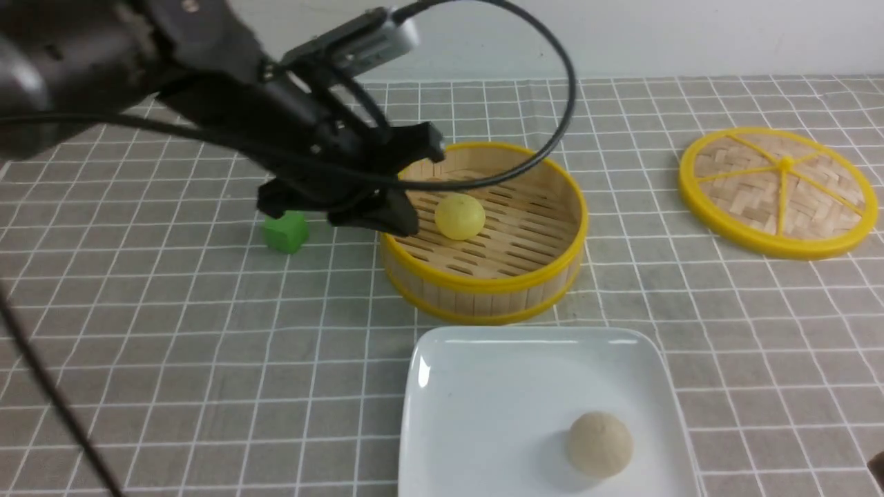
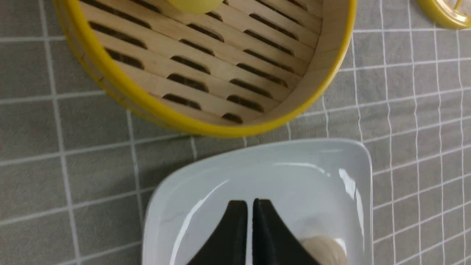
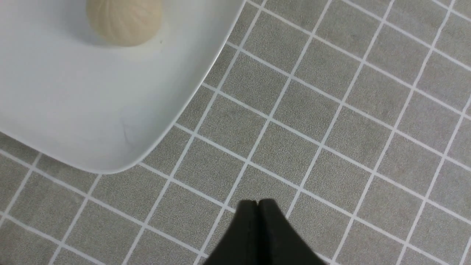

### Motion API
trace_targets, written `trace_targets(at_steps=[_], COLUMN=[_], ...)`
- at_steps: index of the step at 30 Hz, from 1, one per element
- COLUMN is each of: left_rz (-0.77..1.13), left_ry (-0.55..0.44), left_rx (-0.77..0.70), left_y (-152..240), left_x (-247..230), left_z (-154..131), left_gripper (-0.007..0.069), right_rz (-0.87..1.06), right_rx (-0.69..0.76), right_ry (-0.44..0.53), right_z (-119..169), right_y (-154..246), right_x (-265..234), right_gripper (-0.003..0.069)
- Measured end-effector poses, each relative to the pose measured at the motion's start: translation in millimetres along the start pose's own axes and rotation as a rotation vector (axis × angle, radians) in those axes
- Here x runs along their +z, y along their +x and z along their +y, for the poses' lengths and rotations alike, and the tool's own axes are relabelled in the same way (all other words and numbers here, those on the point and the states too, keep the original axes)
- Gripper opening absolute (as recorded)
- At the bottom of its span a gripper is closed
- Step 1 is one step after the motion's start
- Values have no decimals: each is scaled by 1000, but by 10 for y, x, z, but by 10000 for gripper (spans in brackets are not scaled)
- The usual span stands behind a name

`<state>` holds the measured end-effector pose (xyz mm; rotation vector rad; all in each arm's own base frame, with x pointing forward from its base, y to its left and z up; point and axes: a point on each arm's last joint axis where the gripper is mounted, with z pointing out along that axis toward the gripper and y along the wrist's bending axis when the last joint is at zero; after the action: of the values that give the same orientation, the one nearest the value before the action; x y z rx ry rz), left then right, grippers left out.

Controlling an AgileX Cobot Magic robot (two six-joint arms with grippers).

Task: Put the steamed buns into the plate on the grey tablecloth.
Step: 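Reach into the bamboo steamer and grasp a bun with the left gripper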

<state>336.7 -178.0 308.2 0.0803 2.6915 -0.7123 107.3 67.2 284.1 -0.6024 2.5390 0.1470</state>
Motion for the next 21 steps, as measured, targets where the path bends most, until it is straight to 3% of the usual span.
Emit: trace_targets(at_steps=[4, 13, 21], left_rz=[15, 13, 26], left_ry=[-38, -130, -160], left_rx=[-44, -4, 31], left_y=[-232, -607, -732], left_x=[175, 614, 1005], left_z=[-42, -110, -61], left_gripper=[105, 382, 419], right_rz=[-4, -6, -9], right_rx=[0, 0, 0], right_ry=[-1, -1, -2], right_z=[1, 1, 2], right_y=[-3, -3, -3], right_x=[-1, 3, 7], right_gripper=[-6, 0, 0])
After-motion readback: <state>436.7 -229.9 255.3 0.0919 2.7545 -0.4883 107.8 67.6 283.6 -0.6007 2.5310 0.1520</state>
